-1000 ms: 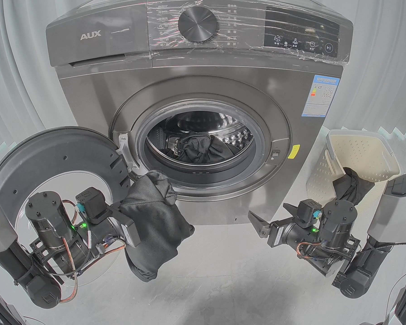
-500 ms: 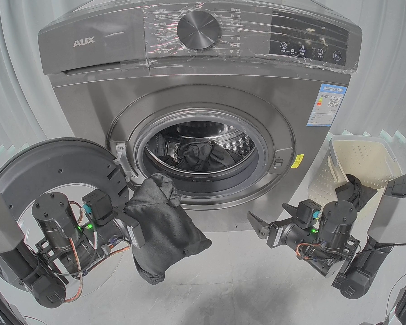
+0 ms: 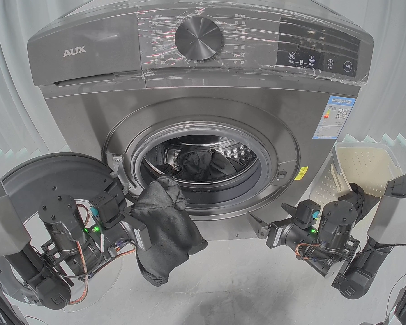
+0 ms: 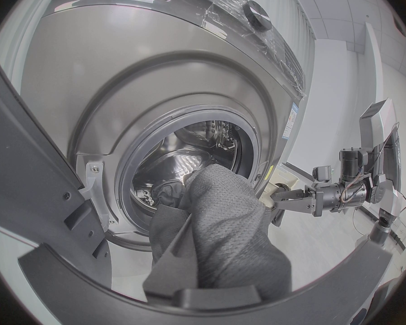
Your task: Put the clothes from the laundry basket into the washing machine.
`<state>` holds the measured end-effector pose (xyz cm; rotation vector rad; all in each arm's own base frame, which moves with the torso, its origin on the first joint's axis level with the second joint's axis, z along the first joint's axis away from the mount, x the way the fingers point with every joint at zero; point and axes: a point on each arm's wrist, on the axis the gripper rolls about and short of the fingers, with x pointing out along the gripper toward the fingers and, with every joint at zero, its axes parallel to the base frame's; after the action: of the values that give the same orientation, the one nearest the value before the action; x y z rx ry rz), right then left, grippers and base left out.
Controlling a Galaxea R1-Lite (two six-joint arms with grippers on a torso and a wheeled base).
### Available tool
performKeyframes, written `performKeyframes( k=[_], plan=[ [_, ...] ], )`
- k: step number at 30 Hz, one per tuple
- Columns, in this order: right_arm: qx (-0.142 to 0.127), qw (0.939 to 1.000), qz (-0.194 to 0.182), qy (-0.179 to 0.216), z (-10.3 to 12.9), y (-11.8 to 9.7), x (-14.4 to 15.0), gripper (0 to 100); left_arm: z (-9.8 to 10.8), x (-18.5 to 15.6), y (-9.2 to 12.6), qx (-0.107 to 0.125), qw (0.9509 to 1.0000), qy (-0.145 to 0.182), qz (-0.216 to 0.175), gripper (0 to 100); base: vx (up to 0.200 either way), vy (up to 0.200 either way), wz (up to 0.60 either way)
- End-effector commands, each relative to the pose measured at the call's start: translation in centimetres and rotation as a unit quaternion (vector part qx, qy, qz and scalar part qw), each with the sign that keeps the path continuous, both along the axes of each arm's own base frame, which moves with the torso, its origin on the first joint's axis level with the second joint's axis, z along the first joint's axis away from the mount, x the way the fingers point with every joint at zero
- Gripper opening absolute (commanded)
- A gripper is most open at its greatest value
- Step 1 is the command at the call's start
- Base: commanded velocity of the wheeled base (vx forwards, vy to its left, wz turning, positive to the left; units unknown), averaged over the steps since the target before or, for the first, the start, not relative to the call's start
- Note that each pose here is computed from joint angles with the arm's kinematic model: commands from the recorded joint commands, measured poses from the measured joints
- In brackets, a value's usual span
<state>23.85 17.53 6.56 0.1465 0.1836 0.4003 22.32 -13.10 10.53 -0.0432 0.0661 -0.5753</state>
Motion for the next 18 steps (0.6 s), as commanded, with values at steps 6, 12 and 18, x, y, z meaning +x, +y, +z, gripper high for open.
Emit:
performKeyframes(
  k=[6,12,18],
  plan=[
    [0.000,1.0000,0.004,0.000,0.0,0.2,-0.1,100,-0.5,0.2,-0.2,0.004,1.0000,0.007,-0.001,0,0.200,0.000,0.00],
    [0.000,0.9999,0.012,0.000,0.0,0.6,-0.5,100,-0.6,0.2,-0.2,0.006,0.9999,0.009,0.000,0,0.033,0.000,0.00],
    [0.003,0.9994,0.035,-0.002,0.4,1.3,-1.6,100,-0.3,-0.7,-0.8,0.005,0.9998,0.006,-0.020,0,0.000,0.000,0.00]
  ],
)
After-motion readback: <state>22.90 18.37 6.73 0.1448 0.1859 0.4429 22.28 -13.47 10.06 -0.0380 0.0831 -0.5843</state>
